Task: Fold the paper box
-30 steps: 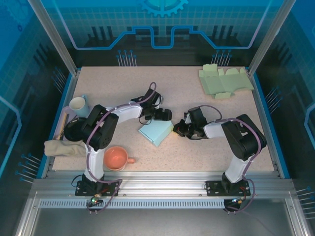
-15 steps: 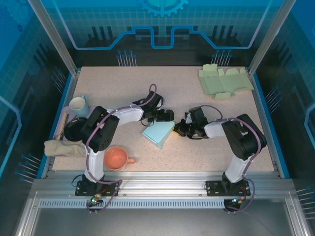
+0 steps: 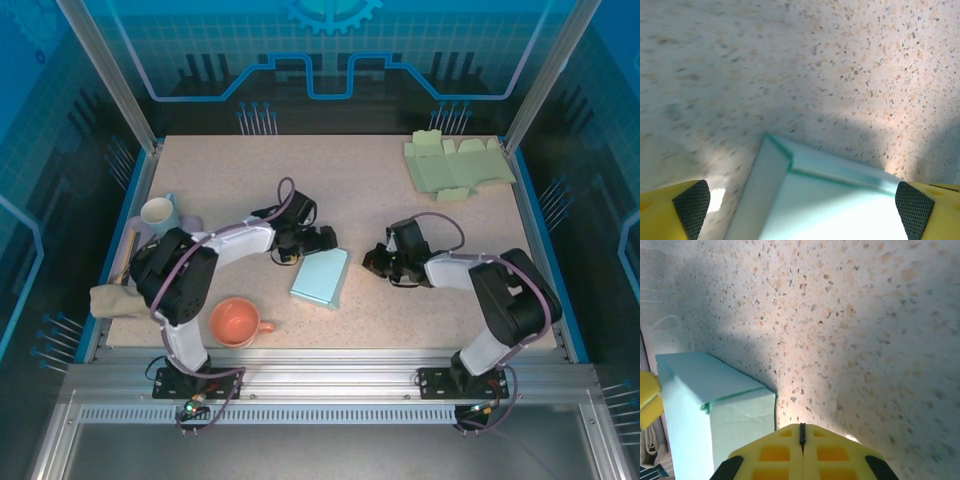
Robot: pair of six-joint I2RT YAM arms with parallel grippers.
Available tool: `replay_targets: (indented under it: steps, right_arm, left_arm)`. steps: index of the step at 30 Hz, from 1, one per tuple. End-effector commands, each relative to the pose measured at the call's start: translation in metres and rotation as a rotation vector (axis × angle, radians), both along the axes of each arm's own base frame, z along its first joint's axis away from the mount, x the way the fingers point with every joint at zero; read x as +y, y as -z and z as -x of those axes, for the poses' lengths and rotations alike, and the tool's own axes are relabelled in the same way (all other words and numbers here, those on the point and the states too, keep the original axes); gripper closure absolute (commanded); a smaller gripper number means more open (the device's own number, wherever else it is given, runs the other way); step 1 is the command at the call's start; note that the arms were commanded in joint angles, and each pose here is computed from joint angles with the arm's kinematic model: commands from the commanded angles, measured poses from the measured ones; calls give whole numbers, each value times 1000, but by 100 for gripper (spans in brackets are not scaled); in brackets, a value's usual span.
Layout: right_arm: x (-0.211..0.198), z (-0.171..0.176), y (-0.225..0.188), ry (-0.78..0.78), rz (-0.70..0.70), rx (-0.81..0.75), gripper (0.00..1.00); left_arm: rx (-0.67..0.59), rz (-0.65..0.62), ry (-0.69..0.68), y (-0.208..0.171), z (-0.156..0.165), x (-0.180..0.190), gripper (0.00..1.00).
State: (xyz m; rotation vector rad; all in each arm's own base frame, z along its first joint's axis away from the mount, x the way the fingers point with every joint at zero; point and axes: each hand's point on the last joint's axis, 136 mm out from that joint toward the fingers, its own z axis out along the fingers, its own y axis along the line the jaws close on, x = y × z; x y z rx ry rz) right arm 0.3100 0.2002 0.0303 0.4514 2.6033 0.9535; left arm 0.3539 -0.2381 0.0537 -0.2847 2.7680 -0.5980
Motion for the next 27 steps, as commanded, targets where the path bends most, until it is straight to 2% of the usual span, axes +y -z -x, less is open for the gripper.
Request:
replay_targets:
  steps: [1, 5, 9, 17, 27]
  right_arm:
    - [-6, 21, -2, -42, 92, 2, 100]
    - [-3, 47, -8, -104, 140, 21, 100]
    - [6, 72, -13, -143, 140, 12, 100]
    - [38, 113, -5, -202, 114, 30, 100]
    - [68, 115, 13, -213, 31, 86, 100]
  left_arm:
    - [-13, -11, -41, -13, 14, 15, 2]
    - [7, -16, -59, -2, 39, 30, 2]
    - [5, 3, -23, 1, 62, 27, 1]
    - [-5, -61, 33, 1, 88, 23, 2]
    - [24, -87, 53, 17, 101, 15, 2]
